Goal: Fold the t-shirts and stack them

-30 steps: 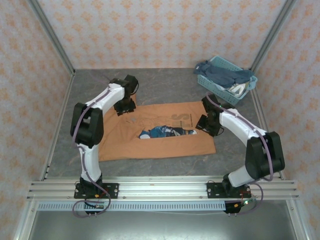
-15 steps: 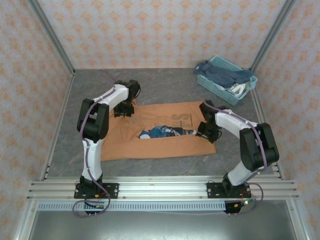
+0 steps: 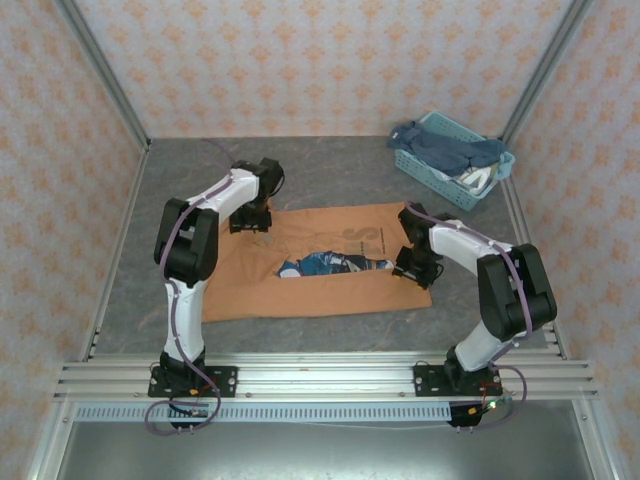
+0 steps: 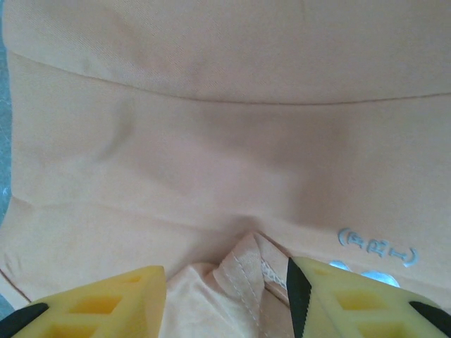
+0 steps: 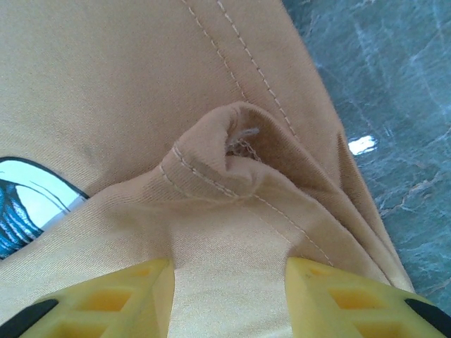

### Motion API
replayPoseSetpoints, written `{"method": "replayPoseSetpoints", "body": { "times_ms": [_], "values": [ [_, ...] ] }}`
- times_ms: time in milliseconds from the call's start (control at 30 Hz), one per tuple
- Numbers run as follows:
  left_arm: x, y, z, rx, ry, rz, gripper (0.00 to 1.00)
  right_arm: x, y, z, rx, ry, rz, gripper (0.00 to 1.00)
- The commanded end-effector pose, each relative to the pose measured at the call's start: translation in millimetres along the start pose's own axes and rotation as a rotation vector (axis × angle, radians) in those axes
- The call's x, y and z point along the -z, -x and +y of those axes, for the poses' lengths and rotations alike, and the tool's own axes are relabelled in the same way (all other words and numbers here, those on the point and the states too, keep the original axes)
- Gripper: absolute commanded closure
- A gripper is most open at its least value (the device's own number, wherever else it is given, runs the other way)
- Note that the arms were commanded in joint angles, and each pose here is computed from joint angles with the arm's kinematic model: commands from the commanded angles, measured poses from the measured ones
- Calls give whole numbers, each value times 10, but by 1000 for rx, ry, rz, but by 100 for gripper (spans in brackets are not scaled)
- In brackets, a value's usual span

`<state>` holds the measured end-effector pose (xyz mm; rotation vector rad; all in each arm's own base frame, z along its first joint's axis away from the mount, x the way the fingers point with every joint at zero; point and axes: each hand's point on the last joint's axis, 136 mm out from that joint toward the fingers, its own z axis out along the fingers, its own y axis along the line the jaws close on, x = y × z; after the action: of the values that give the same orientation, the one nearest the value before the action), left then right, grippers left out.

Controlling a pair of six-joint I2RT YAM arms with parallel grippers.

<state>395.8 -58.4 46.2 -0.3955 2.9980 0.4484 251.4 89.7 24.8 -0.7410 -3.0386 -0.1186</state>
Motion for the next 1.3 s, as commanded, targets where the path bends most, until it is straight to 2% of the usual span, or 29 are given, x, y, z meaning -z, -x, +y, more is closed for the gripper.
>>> {"method": "replayPoseSetpoints", "body": {
  "times_ms": [0,167,367,567,900,1267],
  "values": [
    [13,-102,60,-7,35,31,51,-34,-39,-87,-10,-47,11,54],
    [-118,-131,49,-31,59,51,53,-27,-34,-87,-9,-52,11,54],
    [-232,-152,78,-51,104,71,62,-21,-29,-98,-12,-59,9,55],
    [-274,-181,101,-55,118,73,62,-19,-25,-89,-15,-56,8,55],
    [-15,21,199,-16,135,-13,70,-27,-34,-120,-18,-67,10,55],
    [163,76,261,9,125,-41,75,-23,-38,-121,-18,-66,8,55]
  ]
}}
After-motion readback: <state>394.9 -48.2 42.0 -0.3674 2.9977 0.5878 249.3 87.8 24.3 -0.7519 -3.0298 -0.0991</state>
